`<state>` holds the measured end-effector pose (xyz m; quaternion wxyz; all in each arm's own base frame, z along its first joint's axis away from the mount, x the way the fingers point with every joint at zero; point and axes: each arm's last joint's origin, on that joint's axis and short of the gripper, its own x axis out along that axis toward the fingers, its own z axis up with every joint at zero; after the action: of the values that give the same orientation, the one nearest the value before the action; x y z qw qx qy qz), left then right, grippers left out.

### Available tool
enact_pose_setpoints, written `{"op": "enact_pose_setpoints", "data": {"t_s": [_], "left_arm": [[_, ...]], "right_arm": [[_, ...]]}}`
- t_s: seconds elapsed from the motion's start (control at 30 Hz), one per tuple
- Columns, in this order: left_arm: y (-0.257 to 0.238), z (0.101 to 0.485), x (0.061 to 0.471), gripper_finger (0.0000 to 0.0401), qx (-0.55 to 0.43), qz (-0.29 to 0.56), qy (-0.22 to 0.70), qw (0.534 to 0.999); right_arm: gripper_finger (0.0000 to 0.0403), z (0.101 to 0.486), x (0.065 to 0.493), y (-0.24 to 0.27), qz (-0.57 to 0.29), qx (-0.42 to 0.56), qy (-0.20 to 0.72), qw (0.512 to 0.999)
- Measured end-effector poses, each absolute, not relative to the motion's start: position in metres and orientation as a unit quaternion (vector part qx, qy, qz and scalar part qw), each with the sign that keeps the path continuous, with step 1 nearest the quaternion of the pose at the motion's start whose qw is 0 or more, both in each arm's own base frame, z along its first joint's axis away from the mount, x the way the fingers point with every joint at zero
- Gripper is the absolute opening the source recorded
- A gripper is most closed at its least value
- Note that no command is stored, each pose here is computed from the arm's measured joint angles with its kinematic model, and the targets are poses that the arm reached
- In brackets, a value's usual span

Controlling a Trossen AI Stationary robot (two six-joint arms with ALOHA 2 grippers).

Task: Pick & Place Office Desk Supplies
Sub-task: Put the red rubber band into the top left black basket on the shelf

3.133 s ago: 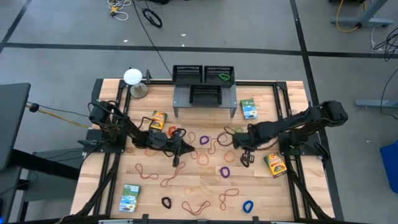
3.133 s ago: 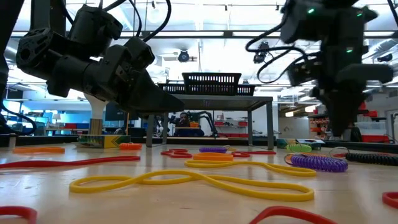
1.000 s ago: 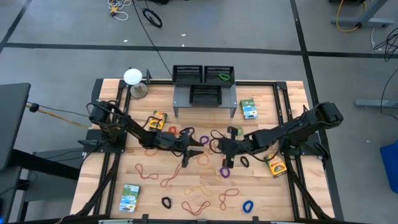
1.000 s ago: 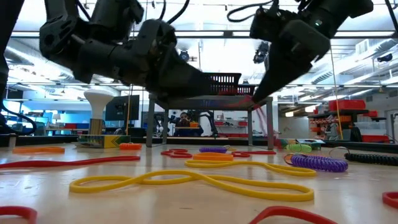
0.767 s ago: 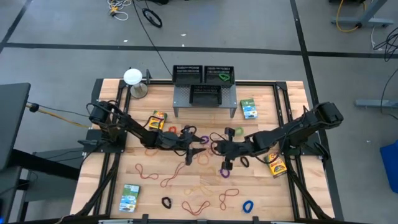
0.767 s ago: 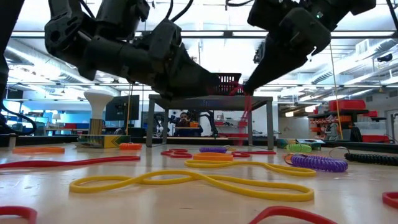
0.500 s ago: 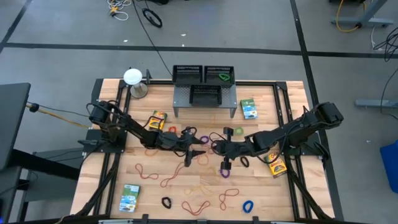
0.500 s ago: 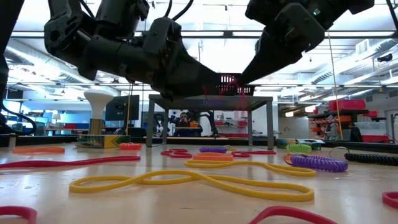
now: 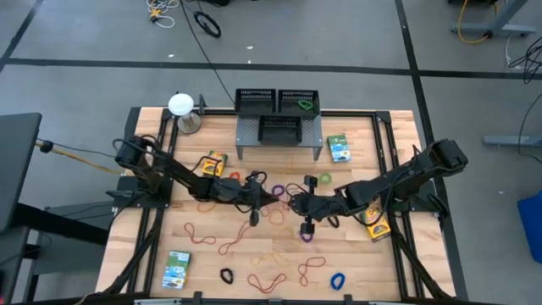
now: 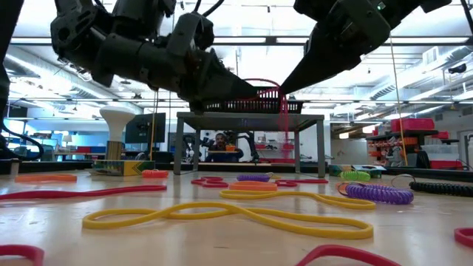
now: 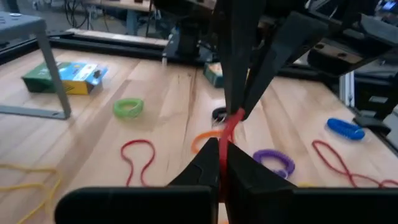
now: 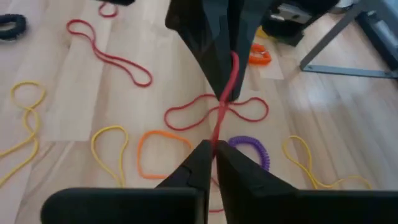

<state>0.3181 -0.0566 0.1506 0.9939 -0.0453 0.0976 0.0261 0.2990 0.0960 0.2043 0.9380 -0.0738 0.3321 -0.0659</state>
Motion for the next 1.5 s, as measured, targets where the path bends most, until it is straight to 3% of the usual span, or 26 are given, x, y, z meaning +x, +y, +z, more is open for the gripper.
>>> {"op": "enact_pose_setpoints", "data": {"t_s": [0.23,0.33,0.43,0.63,1.0,1.17,1.5], "left_arm": [[-0.051,0.182,0.301,0.0004,-0.021,0.057,0.124,0.99],[-0.05,0.2,0.291,0.0003,-0.022,0.057,0.12,0.991],[-0.047,0.219,0.28,0.0004,-0.023,0.056,0.112,0.992],[-0.034,0.263,0.251,0.0004,-0.001,0.083,0.08,0.993],[0.057,0.353,0.22,0.0004,0.065,0.252,0.123,0.958],[0.108,0.378,0.22,0.0004,0.07,0.267,0.138,0.951],[0.202,0.359,0.236,0.0004,0.031,0.264,0.191,0.945]], "right_arm": [[0.0111,0.204,0.295,0.099,-0.09,-0.076,0.336,0.935],[0.0124,0.202,0.292,0.098,-0.089,-0.082,0.351,0.929],[0.0105,0.201,0.291,0.098,-0.09,-0.085,0.357,0.926],[0.001,0.201,0.291,0.097,-0.09,-0.088,0.352,0.928],[0.0007,0.206,0.297,0.095,-0.086,-0.091,0.322,0.938],[0.001,0.206,0.299,0.091,-0.093,-0.09,0.317,0.94],[0.0007,0.207,0.3,0.089,-0.097,-0.087,0.315,0.94]]}}
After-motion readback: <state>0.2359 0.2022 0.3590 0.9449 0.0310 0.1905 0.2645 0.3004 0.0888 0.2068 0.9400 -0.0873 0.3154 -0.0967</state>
